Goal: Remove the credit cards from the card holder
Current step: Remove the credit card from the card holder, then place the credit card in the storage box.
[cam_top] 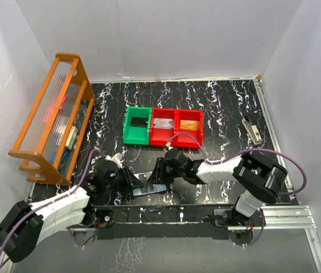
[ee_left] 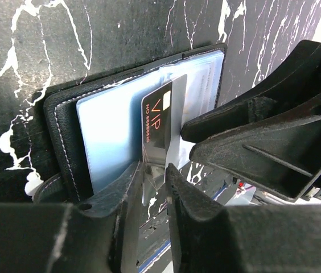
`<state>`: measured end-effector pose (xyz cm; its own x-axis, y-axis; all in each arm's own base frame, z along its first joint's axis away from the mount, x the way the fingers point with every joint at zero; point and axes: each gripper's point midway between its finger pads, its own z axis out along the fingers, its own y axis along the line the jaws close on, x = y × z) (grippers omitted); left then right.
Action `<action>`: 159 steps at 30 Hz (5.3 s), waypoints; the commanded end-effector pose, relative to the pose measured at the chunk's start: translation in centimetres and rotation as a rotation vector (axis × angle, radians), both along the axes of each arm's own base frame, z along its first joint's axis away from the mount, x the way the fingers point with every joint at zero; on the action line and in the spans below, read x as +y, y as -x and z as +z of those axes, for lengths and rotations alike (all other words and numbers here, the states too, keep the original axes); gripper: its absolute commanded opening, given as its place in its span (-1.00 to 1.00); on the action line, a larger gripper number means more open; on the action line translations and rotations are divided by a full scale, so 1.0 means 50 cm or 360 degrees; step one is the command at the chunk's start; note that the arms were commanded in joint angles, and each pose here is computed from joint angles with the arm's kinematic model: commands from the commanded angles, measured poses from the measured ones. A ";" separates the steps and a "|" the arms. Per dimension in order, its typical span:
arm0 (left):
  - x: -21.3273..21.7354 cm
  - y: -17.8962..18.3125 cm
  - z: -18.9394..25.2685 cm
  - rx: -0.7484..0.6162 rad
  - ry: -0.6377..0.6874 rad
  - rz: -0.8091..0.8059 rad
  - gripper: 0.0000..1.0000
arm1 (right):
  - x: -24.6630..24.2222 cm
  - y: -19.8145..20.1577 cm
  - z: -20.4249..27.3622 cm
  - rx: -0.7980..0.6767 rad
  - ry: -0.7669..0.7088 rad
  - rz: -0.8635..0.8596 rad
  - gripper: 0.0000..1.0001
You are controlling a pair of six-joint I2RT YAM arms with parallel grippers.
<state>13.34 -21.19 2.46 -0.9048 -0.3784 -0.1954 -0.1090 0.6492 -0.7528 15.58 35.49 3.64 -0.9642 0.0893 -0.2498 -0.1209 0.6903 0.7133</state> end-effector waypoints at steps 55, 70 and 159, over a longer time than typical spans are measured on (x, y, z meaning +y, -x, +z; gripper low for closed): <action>-0.087 -0.020 0.356 -0.0789 0.0598 -0.0371 -1.00 | -0.037 -0.022 0.336 -0.0599 -0.1007 0.0330 -0.30; -0.045 -0.047 0.319 -0.0757 0.0297 -0.0222 0.00 | -0.041 -0.021 0.361 -0.0659 -0.1070 0.0320 -1.00; 0.175 -0.058 0.189 -0.0254 -0.0663 0.0395 0.97 | 0.108 -0.553 0.356 -0.1993 0.1067 0.0410 -0.03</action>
